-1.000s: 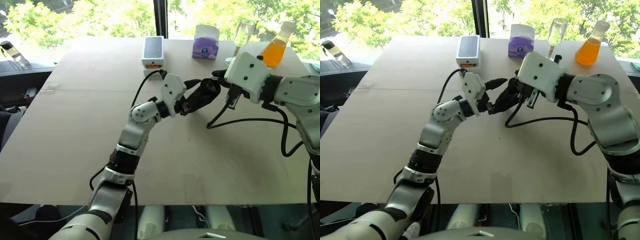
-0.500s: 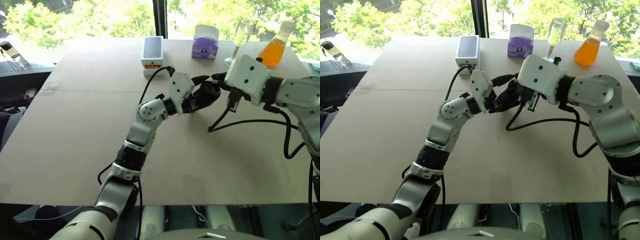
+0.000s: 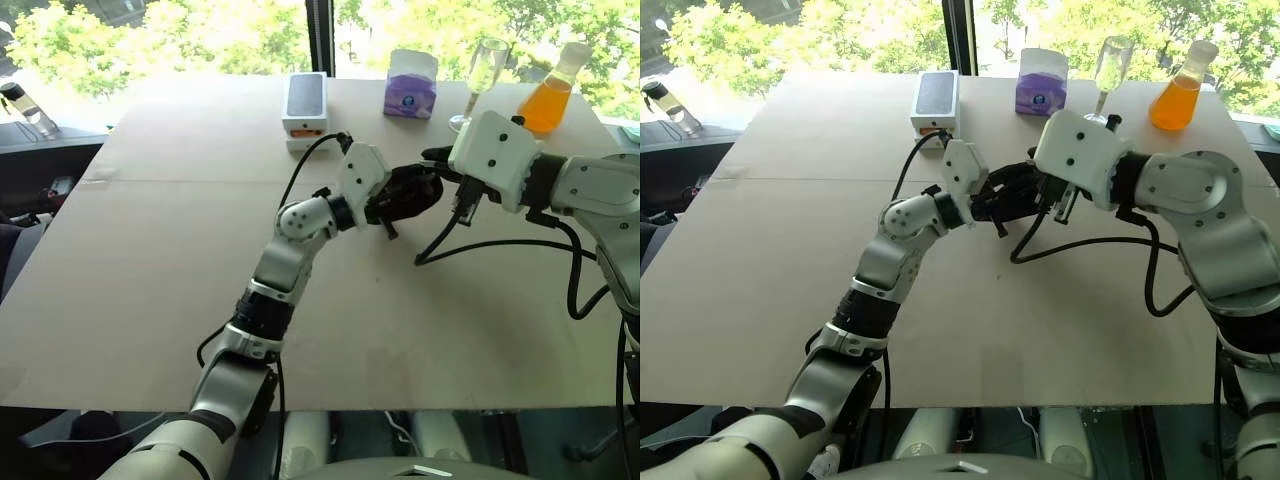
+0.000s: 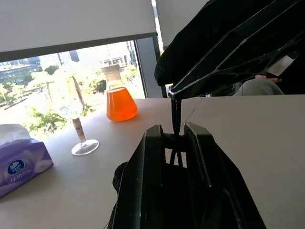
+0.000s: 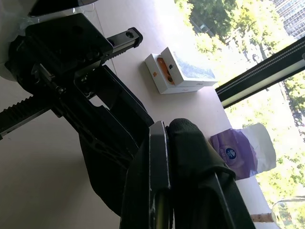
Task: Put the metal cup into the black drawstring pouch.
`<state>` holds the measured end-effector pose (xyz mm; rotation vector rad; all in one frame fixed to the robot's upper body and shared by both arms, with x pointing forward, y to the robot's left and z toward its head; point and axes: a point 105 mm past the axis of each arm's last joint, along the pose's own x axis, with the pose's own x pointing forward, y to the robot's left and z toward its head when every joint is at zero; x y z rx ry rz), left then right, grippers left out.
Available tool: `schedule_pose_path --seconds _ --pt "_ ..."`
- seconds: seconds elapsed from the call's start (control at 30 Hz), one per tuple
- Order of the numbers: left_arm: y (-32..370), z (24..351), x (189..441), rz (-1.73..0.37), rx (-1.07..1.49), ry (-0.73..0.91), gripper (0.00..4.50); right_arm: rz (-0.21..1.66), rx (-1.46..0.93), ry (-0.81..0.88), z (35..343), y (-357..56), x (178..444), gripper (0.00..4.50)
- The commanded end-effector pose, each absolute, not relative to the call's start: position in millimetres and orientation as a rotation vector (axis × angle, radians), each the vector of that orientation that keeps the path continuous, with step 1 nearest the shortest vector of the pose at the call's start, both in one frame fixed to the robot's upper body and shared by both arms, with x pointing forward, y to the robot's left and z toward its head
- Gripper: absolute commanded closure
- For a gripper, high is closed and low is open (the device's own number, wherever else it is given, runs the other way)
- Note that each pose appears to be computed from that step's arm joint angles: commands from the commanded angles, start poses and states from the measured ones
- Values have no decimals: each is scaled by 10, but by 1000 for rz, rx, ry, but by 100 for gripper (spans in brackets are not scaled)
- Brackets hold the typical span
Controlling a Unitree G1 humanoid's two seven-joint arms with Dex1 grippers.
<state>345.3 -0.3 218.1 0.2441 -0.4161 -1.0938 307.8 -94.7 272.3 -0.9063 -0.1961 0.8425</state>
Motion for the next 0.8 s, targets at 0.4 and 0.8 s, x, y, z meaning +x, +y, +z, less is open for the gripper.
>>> schedule_pose_path --seconds 0.4,0.8 --pt "135 1958 3542 -996 274 -323 443 493 -1021 -264 2984 -1522 3313 450" --pt "362 1519 3479 -997 349 -174 443 271 -1212 -203 3034 -2283 3436 450"
